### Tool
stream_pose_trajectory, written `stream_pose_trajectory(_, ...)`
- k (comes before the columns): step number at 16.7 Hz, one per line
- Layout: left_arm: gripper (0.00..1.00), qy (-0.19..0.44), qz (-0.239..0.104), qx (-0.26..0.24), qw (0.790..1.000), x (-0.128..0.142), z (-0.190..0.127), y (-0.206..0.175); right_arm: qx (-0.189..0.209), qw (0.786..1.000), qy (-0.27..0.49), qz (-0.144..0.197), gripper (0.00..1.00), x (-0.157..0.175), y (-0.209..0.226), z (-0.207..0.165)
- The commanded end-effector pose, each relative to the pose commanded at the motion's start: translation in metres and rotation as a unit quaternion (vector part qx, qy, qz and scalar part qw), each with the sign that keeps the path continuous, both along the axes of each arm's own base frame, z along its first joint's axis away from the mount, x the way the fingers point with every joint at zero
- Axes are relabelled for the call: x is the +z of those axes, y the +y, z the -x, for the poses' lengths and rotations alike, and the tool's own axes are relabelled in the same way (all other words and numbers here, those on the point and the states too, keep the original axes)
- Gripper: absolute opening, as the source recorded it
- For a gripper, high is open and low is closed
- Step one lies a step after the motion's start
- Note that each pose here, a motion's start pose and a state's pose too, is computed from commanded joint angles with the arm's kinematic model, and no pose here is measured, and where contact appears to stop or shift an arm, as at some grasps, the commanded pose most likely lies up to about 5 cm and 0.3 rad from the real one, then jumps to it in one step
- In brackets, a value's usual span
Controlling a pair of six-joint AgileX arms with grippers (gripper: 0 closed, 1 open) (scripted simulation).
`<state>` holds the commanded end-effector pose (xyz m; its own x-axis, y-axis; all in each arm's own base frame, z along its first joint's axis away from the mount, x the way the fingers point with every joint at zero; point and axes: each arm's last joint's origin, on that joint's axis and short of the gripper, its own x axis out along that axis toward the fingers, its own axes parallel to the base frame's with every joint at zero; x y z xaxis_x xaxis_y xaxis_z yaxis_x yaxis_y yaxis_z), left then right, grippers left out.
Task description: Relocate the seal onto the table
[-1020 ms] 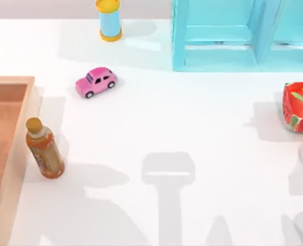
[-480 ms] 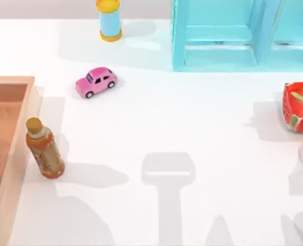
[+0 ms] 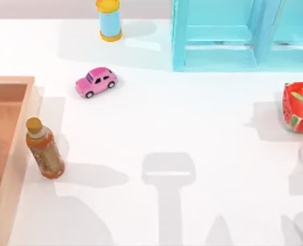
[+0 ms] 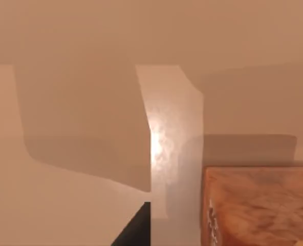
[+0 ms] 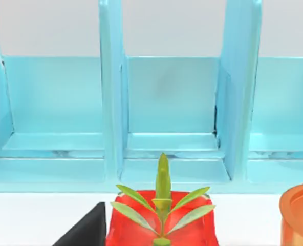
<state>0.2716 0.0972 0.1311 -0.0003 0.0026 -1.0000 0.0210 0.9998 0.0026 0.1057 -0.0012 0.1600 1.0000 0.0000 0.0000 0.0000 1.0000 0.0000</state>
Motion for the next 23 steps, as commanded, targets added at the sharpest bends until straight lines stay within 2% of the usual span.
stream_pose_trajectory(7,0.02,0.000,0.000,0.000,1.000,0.000,0.000,0.000,0.000,1.000,0.000,0.000,1.00,0.000,0.000,0.000)
stream_pose_trajectory(18,0.00,0.000,-0.002,0.002,1.000,0.003,-0.001,-0.002,0.000,1.000,0.000,0.000,1.00,0.000,0.000,0.000)
stream_pose_trajectory(20,0.00,-0.004,-0.008,0.008,1.000,0.017,-0.006,-0.009,0.000,1.000,0.000,0.000,1.00,0.000,0.000,0.000)
stream_pose_trajectory(23,0.00,-0.037,-0.024,0.007,0.999,0.056,-0.020,-0.036,0.000,1.000,0.000,0.000,1.00,0.000,0.000,0.000)
